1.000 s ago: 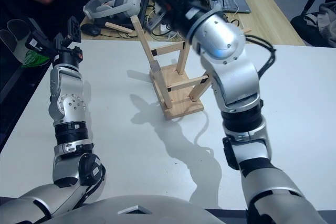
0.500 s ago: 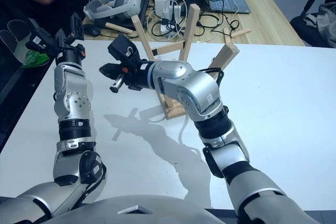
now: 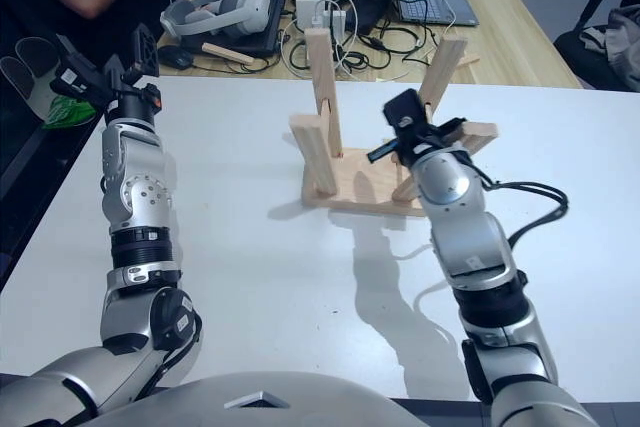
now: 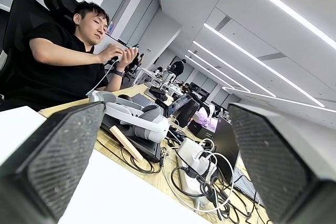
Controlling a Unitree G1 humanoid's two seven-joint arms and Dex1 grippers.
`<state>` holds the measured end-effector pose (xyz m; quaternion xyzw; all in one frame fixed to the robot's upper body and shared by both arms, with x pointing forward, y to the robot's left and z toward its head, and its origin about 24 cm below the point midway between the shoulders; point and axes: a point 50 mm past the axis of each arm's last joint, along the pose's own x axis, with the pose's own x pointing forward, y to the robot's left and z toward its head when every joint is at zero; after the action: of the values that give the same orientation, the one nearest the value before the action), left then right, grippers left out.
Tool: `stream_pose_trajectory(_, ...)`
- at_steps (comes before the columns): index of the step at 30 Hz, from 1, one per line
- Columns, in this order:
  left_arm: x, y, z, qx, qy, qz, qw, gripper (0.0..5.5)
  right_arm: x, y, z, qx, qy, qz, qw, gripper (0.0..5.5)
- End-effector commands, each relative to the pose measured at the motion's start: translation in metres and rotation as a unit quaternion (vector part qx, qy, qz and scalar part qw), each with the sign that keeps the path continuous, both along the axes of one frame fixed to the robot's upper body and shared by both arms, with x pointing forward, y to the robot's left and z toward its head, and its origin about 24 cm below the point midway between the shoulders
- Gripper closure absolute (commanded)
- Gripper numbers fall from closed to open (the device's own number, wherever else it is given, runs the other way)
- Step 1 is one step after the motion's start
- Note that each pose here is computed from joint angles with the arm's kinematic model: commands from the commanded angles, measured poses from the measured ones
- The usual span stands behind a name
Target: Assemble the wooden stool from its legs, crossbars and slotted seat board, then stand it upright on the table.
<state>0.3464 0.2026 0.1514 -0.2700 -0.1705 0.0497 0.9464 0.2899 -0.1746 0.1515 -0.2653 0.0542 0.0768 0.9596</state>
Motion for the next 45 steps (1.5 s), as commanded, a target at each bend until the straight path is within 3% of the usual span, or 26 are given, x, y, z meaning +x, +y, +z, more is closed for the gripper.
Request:
stream_pose_trajectory(1,-0.004,0.005,0.002,0.020,0.012,0.015,1.000,1.19,-0.003,0.017,0.053,0.113,-0.142,0.126,0.975,5.50)
stream_pose_trajectory(5,-0.011,-0.008,0.004,0.110,0.058,0.011,0.992,1.19,-0.013,0.022,0.152,0.166,-0.340,0.154,0.913,5.50)
stream_pose_trajectory(7,-0.019,-0.028,0.003,0.207,0.092,-0.028,0.974,1.19,-0.011,-0.003,0.189,0.134,-0.407,0.082,0.900,5.50)
stream_pose_trajectory(8,-0.026,-0.041,-0.003,0.253,0.118,-0.071,0.958,1.36,-0.004,-0.028,0.190,0.104,-0.410,0.021,0.906,5.50)
stream_pose_trajectory(12,-0.063,-0.082,-0.040,0.317,0.244,-0.274,0.875,2.02,0.004,-0.125,0.149,0.017,-0.361,-0.164,0.918,5.50)
stream_pose_trajectory(15,-0.080,-0.085,-0.055,0.349,0.298,-0.305,0.834,2.39,-0.005,-0.179,0.087,-0.014,-0.284,-0.254,0.924,5.50)
stream_pose_trajectory(17,-0.089,-0.086,-0.061,0.364,0.323,-0.321,0.812,2.75,-0.019,-0.200,0.033,-0.025,-0.201,-0.276,0.939,5.50)
stream_pose_trajectory(22,-0.105,-0.095,-0.090,0.346,0.367,-0.375,0.778,3.61,-0.056,-0.176,-0.097,0.011,0.056,-0.159,0.986,5.50)
stream_pose_trajectory(26,-0.112,-0.100,-0.114,0.332,0.396,-0.400,0.757,4.18,-0.064,-0.149,-0.141,0.047,0.165,-0.074,0.982,5.50)
stream_pose_trajectory(34,-0.110,-0.118,-0.130,0.337,0.390,-0.429,0.742,5.43,-0.047,-0.126,-0.163,0.042,0.221,0.018,0.974,5.50)
stream_pose_trajectory(45,-0.105,-0.118,-0.129,0.318,0.389,-0.409,0.762,5.47,-0.045,-0.109,-0.161,0.104,0.270,0.123,0.949,5.50)
